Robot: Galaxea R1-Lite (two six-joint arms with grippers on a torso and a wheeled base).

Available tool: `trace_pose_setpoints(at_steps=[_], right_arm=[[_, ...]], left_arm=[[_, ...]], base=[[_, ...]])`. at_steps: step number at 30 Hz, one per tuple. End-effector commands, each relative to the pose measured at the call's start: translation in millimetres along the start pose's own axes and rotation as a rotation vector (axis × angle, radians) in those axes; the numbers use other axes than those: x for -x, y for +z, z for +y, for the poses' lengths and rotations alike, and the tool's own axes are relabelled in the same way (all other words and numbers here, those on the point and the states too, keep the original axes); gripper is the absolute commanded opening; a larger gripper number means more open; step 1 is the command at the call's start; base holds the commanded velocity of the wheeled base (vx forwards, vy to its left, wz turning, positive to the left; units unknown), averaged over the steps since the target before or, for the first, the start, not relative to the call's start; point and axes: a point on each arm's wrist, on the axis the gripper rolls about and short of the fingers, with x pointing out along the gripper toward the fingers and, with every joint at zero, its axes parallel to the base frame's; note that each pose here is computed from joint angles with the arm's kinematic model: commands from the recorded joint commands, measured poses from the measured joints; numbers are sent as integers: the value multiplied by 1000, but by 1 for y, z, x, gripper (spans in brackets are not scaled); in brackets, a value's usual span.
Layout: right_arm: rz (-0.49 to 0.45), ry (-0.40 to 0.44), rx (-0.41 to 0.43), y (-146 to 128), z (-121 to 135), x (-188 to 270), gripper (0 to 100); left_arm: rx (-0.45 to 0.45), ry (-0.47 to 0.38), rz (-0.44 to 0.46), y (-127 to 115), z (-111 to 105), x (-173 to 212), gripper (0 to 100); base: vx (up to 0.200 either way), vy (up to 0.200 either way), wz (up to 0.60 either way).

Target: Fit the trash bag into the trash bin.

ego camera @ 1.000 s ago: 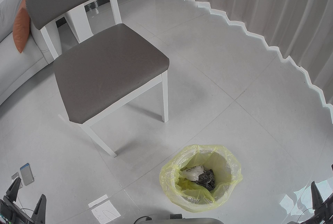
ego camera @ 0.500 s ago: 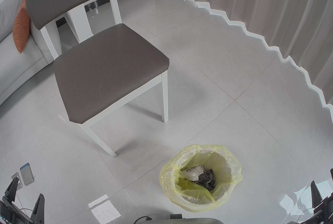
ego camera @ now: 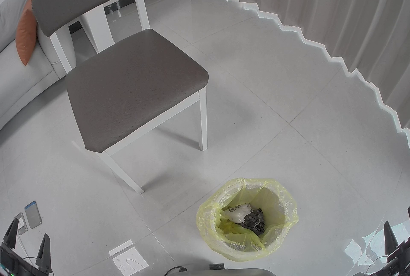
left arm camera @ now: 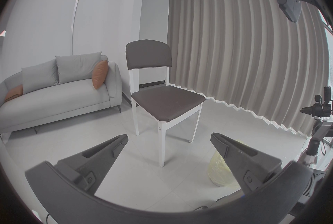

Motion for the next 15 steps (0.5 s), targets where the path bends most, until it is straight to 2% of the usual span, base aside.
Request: trace_pose_setpoints(at_steps=[1, 10, 15], right_arm=[[5, 5, 6, -5, 0, 0, 100], [3, 11, 1, -5, 0, 0, 100], [3, 0, -8, -5, 0, 0, 100]], left_arm=[[11, 36, 34, -8, 1, 0, 100], [39, 38, 30, -7, 1, 0, 100], [20, 38, 31, -7, 1, -1, 100]], base=[[0, 0, 0], [0, 0, 0], [0, 0, 0]])
